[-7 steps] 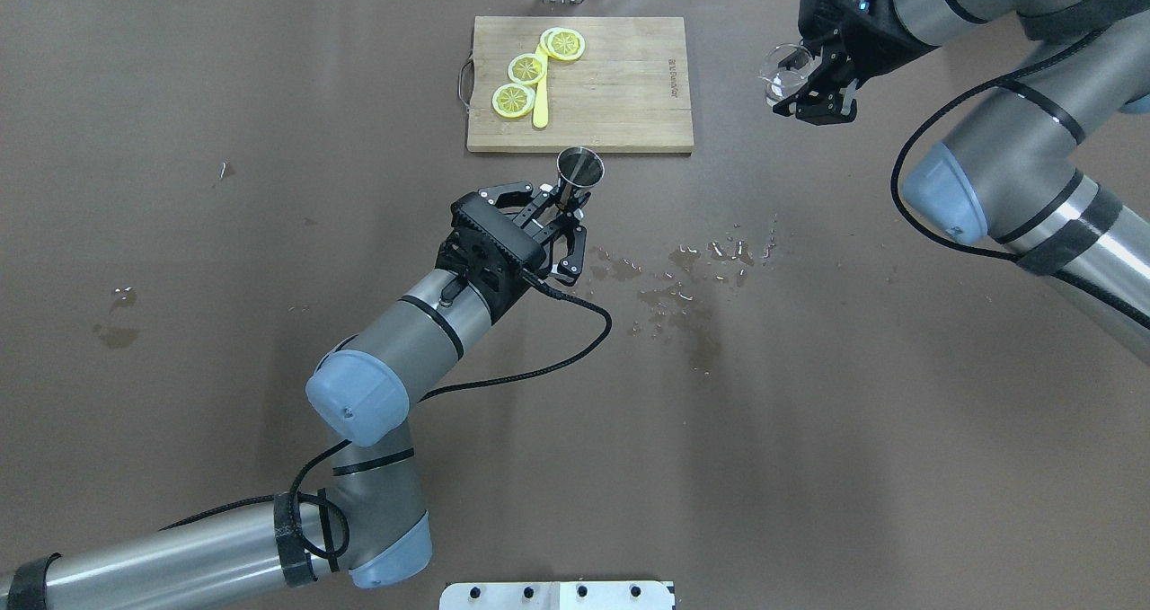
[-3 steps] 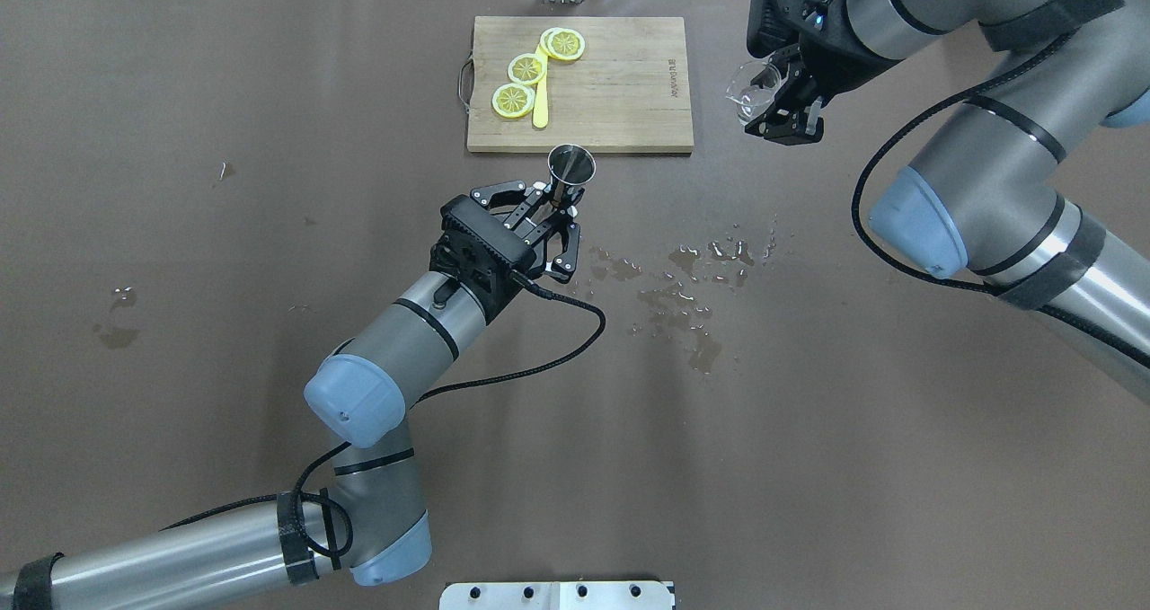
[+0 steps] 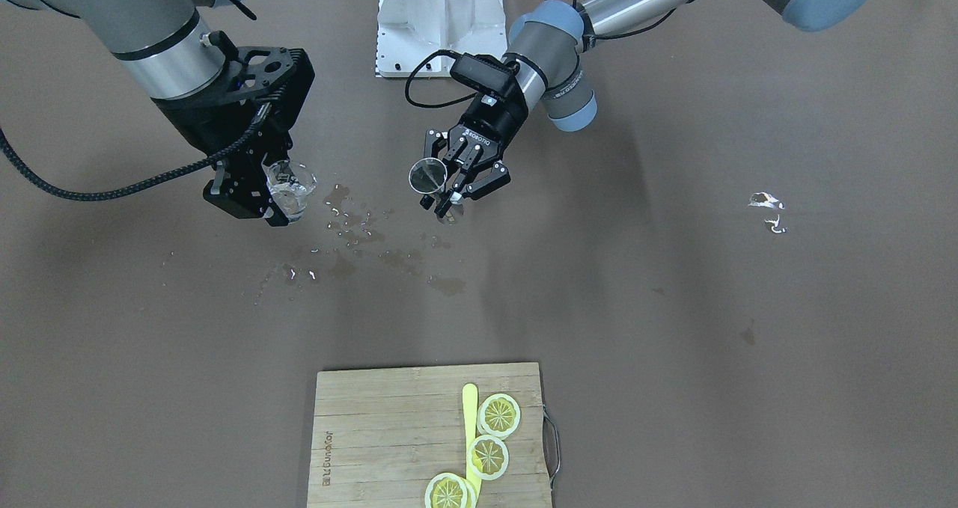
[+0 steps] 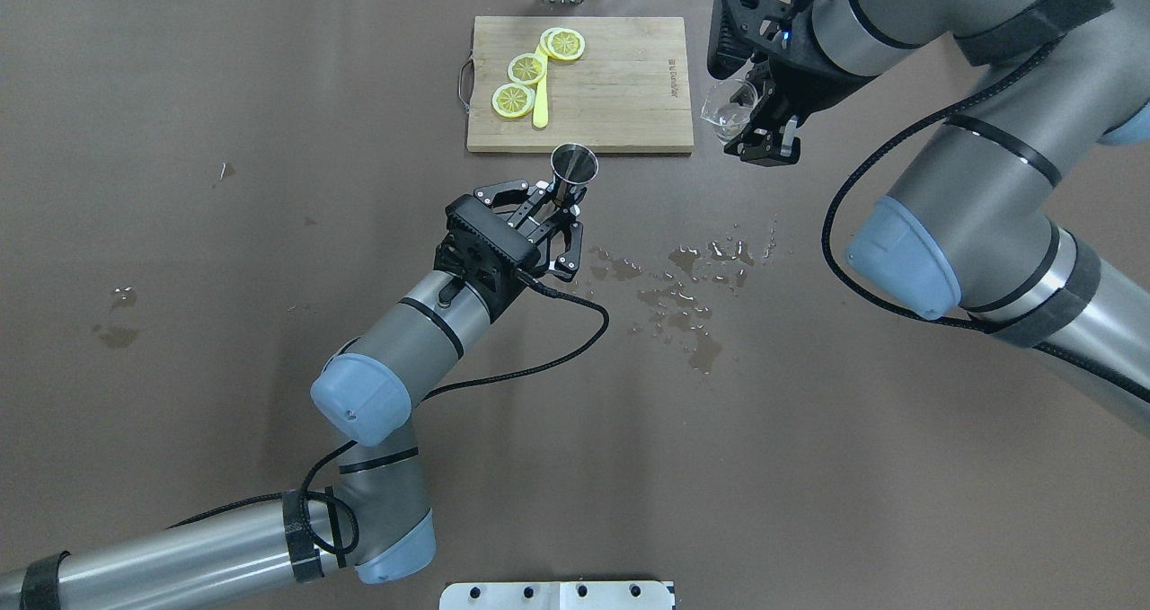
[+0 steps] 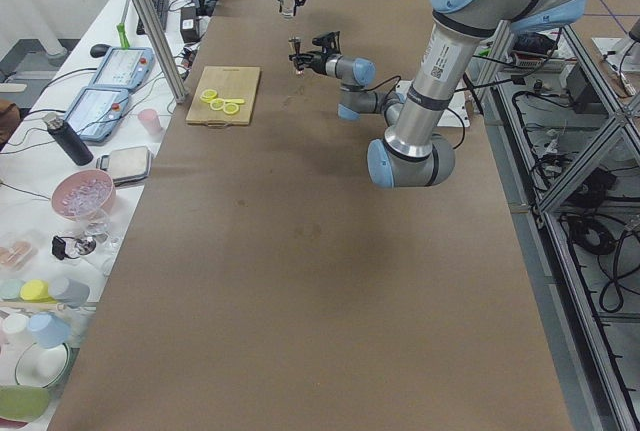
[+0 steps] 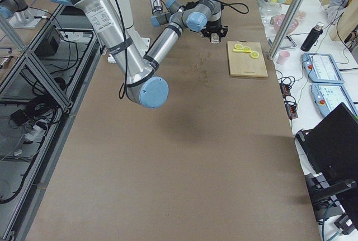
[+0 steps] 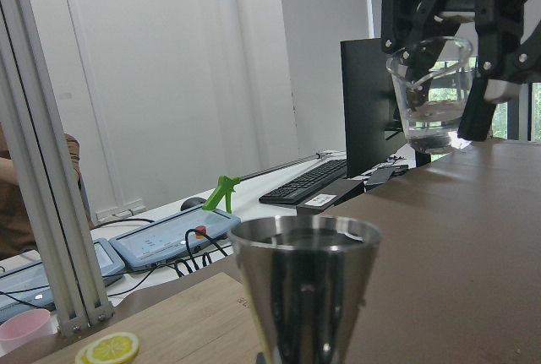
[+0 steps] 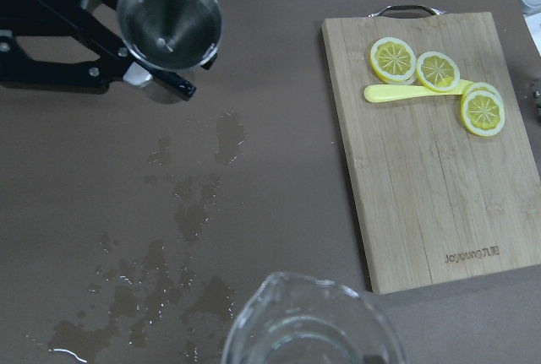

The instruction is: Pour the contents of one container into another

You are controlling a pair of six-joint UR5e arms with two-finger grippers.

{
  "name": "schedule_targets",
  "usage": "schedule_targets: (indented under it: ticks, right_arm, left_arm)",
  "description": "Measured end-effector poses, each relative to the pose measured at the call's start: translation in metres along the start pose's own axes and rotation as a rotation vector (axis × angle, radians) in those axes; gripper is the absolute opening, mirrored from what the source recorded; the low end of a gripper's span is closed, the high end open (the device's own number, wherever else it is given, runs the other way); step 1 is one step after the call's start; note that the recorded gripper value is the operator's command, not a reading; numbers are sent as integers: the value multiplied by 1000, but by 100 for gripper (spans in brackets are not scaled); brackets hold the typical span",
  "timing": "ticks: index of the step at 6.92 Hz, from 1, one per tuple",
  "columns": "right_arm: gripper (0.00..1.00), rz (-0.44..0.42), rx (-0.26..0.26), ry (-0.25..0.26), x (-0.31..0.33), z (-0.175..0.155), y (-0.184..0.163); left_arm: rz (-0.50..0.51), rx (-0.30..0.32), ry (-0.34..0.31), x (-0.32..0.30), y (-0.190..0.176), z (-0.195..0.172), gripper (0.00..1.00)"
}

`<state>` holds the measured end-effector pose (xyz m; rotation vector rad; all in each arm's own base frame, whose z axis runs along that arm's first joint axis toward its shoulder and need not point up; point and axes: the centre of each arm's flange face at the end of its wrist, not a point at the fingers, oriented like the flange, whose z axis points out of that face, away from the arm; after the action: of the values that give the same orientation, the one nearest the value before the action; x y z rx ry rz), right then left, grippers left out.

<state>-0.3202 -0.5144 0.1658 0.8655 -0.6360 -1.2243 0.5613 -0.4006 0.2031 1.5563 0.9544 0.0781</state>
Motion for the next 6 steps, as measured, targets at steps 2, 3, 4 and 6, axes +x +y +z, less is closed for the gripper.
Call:
schedule_targets:
  ticks: [2,3,4,6]
  right_arm:
    - [0,-1,-37,-6,-12,-7,-27]
    - [0,-5,-58,-7,-18,-6,-40]
    - [0,-7,-76,-8,-23,-5,-50]
    - [0,-4,-108,-18,-28,-5,-66]
  left_arm:
    - [2,-3,-1,1,1,2,0]
    - [3,-5,-1,1,3,2,0]
    - [2,-5,2,2,3,1,0]
    - [-9,6,10,3,7,-2,0]
